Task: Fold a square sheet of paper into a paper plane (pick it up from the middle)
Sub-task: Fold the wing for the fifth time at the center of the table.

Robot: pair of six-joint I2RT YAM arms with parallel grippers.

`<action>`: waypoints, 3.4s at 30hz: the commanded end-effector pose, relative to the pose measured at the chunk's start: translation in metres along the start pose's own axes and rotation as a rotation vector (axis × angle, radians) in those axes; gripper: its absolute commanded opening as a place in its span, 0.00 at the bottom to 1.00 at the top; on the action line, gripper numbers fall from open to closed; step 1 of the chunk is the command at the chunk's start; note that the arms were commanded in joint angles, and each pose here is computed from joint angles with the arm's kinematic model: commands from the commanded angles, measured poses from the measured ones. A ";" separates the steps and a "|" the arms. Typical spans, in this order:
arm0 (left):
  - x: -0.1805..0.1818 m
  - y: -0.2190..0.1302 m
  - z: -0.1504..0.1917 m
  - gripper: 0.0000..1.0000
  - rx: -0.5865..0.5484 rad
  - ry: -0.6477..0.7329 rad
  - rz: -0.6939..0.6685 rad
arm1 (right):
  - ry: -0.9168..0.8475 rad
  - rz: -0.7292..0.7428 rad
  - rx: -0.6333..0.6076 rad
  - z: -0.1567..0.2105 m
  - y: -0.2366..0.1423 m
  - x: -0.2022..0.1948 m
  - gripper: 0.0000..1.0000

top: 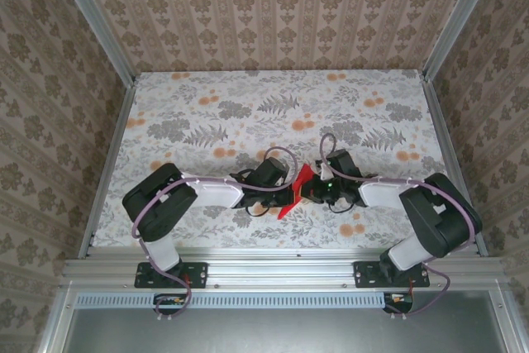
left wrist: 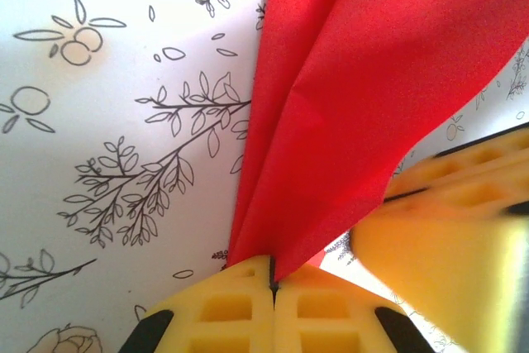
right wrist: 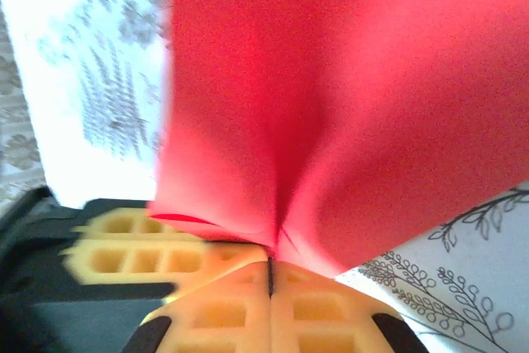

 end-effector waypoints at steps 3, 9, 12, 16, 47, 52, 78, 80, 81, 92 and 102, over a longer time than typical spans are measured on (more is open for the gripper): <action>0.011 0.007 0.006 0.05 0.036 0.002 -0.044 | 0.052 -0.068 0.000 -0.004 -0.016 0.004 0.16; 0.007 0.006 0.006 0.08 0.050 0.059 -0.085 | 0.096 -0.156 0.012 -0.014 -0.012 0.014 0.33; 0.007 0.006 0.006 0.10 0.051 0.078 -0.100 | 0.114 -0.163 0.017 -0.017 -0.010 0.013 0.39; 0.004 0.006 0.007 0.11 0.061 0.120 -0.125 | 0.145 -0.146 0.017 -0.018 -0.009 0.009 0.45; -0.010 0.001 0.006 0.26 0.093 0.255 -0.159 | 0.188 -0.085 0.040 -0.014 -0.008 -0.011 0.10; -0.011 -0.006 0.006 0.29 0.088 0.267 -0.162 | 0.182 -0.084 0.042 -0.014 -0.010 -0.012 0.10; 0.002 -0.043 0.021 0.32 0.059 0.289 -0.235 | 0.147 -0.017 0.065 -0.017 -0.003 -0.022 0.03; 0.006 -0.043 0.023 0.28 0.059 0.290 -0.256 | 0.144 -0.009 0.066 -0.018 -0.002 -0.022 0.02; 0.007 -0.043 0.023 0.26 0.059 0.294 -0.261 | 0.143 -0.005 0.068 -0.018 -0.002 -0.023 0.02; 0.001 -0.049 0.017 0.18 0.023 0.347 -0.259 | 0.126 0.033 0.068 -0.021 -0.001 -0.024 0.02; 0.004 -0.053 0.001 0.17 -0.010 0.338 -0.240 | 0.126 0.076 0.076 -0.022 0.002 -0.030 0.01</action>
Point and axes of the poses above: each hand's point on the last joint's axis, 136 mm out from that joint toward the fingers, its own y axis out along the fingers, its own x axis along the line the jaws close on, z = x × y, the point moved 7 cm from there along -y, back along the fingers, and after that the axes turned 3 degrees about y, right-handed, at the moved point
